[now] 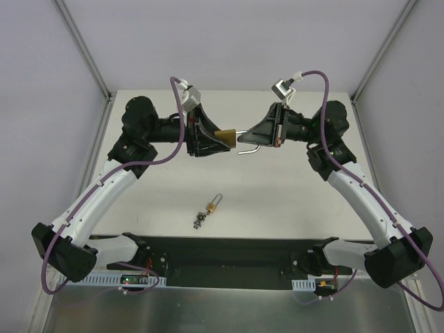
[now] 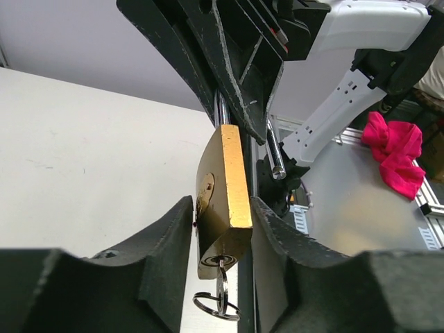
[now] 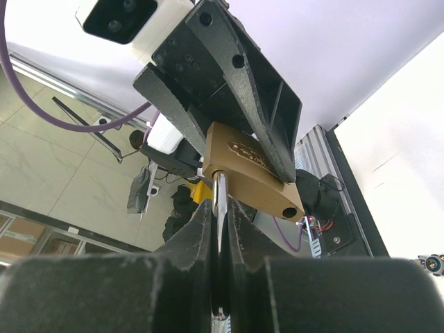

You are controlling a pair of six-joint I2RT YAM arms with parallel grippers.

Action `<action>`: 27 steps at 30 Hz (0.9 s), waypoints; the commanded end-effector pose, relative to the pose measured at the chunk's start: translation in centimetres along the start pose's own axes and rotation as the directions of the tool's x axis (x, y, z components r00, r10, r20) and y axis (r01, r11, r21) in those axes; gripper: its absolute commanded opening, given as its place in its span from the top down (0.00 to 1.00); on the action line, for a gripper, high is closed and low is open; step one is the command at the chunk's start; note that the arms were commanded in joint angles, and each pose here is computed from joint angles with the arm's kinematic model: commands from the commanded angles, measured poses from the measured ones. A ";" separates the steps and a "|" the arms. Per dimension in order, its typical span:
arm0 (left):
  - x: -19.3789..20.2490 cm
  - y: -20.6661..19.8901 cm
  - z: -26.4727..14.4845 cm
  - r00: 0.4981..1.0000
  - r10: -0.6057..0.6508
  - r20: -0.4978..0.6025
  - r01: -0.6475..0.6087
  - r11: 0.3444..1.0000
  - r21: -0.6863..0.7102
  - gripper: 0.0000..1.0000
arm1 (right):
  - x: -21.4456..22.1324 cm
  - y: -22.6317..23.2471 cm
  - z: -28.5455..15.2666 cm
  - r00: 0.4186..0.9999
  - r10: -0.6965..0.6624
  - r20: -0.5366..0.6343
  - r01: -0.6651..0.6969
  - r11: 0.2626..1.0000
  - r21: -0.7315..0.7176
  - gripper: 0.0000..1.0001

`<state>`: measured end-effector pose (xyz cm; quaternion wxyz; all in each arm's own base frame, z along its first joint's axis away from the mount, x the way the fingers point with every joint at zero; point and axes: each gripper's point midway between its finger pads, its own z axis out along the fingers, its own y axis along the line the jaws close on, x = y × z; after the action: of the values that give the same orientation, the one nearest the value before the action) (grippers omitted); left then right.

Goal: Lock with the key
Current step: Lock the lock.

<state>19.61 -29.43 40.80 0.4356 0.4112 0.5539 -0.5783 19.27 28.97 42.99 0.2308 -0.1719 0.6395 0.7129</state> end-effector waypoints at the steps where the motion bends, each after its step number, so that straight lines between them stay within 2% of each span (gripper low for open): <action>1: -0.7 -0.9 -0.2 0.999 0.045 0.003 -0.045 0.998 0.035 0.67 | -0.4 3.8 -0.7 0.990 -0.139 0.036 0.141 0.988 -0.068 0.99; 5: -0.9 -0.8 -0.1 0.999 0.045 0.004 -0.045 0.998 0.034 0.78 | -0.3 3.5 -0.8 0.990 -0.134 0.034 0.136 0.989 -0.064 0.99; 12: -1.5 -1.0 0.3 0.998 0.061 0.009 -0.061 0.997 0.047 0.79 | 0.0 2.9 -0.7 0.993 -0.118 0.026 0.119 0.991 -0.055 0.99; 15: -1.5 -1.0 0.5 0.998 0.062 0.008 -0.062 0.997 0.053 0.87 | 0.1 2.6 -0.8 0.993 -0.117 0.024 0.118 0.992 -0.051 0.99; 16: -1.6 -1.1 0.5 0.998 0.064 0.010 -0.065 0.996 0.055 0.99 | 0.1 2.5 -0.8 0.993 -0.114 0.022 0.115 0.992 -0.050 0.99; 21: -1.5 -1.2 0.6 0.998 0.057 0.016 -0.058 0.997 0.059 1.00 | 0.4 1.0 -0.6 0.996 -0.094 0.004 0.094 0.995 -0.017 0.99; 23: -1.7 -0.9 0.5 0.998 0.052 0.028 -0.053 0.998 0.034 1.00 | 0.5 -0.1 -0.6 0.998 -0.068 -0.004 0.068 0.998 0.016 0.94; 25: -1.5 -0.4 0.5 0.999 0.033 0.038 -0.033 0.999 0.001 1.00 | 0.6 -1.1 -0.6 0.995 -0.102 -0.015 0.103 0.994 0.045 0.88; 26: -1.8 -0.1 0.4 0.998 0.033 0.053 -0.032 0.999 -0.029 1.00 | 0.9 -2.3 -0.8 0.997 -0.069 -0.026 0.071 0.993 0.094 0.86; 27: -1.4 0.3 0.4 0.998 0.010 0.054 -0.007 0.999 -0.046 1.00 | 0.8 -2.7 -1.0 0.989 -0.146 -0.036 0.150 0.982 0.116 0.67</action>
<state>20.10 -29.80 39.43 0.4077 0.4000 0.5783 -0.5826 20.18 28.77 40.90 0.2435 -0.1720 0.6579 0.6916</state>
